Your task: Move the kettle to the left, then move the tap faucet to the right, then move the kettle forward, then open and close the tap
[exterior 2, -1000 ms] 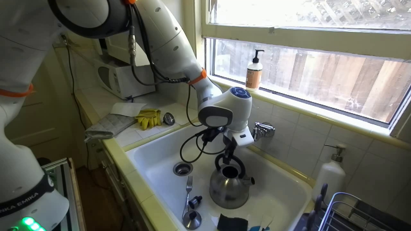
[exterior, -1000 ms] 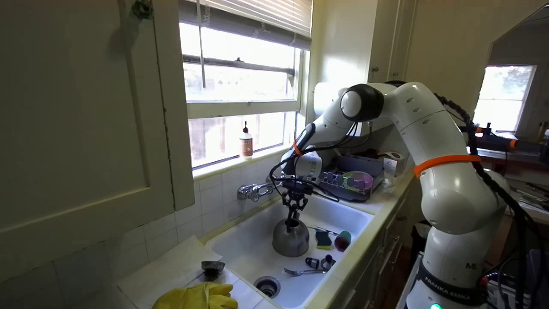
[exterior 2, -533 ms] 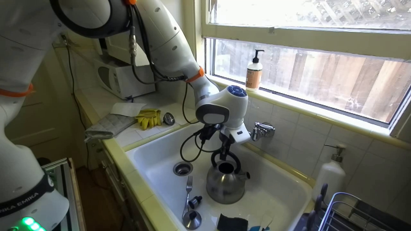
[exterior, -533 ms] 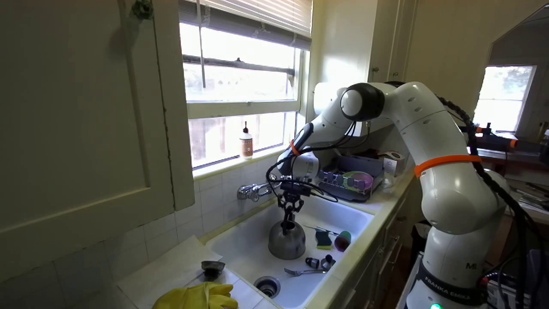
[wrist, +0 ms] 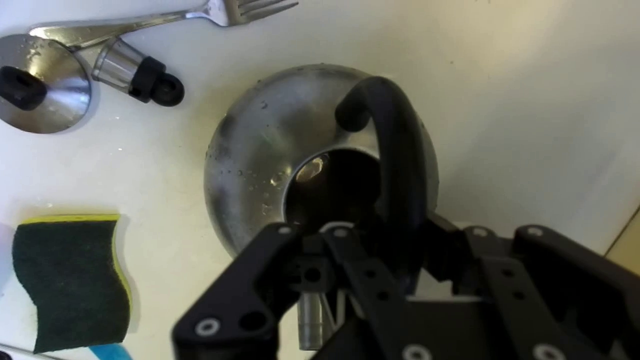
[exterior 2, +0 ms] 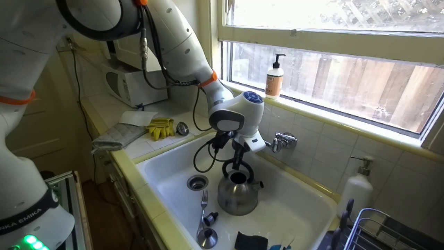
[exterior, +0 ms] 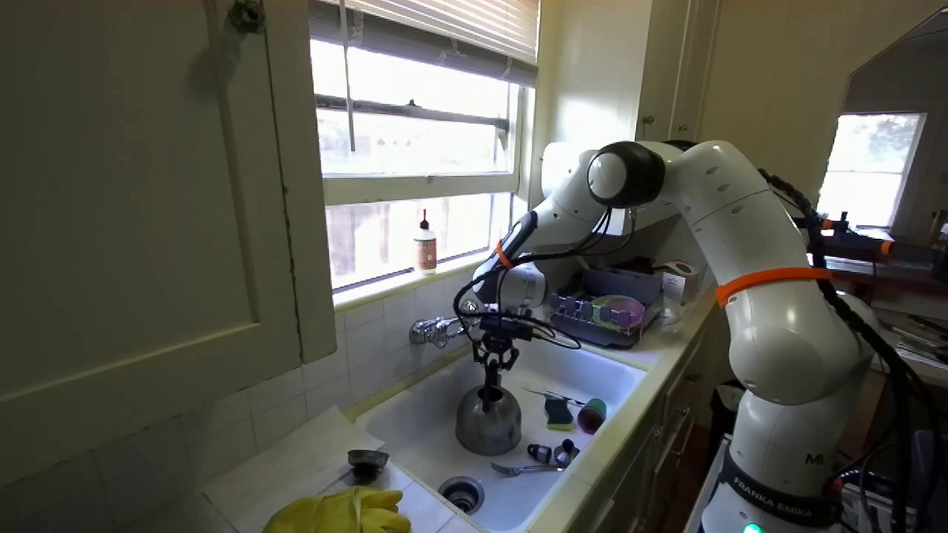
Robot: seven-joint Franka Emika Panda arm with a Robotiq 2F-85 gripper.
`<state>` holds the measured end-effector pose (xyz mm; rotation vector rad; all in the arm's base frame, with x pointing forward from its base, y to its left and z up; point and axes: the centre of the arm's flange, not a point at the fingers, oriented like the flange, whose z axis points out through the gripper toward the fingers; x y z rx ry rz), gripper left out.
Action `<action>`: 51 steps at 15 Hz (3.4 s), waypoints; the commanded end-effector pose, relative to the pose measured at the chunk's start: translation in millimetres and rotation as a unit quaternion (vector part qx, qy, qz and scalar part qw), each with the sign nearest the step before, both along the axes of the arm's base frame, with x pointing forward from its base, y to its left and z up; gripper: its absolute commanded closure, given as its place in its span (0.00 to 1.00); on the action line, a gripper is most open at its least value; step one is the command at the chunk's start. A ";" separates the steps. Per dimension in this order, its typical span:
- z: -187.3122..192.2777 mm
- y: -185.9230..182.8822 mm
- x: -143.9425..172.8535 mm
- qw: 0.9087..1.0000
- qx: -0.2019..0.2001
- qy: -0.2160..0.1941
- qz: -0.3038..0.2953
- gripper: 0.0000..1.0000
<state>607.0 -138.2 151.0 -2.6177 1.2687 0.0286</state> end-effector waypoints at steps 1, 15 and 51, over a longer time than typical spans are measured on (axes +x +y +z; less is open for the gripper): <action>21.5 0.1 -7.3 1.000 0.013 -0.005 0.003 0.57; 139.6 -5.9 -45.9 0.996 0.028 -0.025 0.082 0.00; 132.5 70.7 29.7 0.994 -0.006 -0.065 0.092 0.00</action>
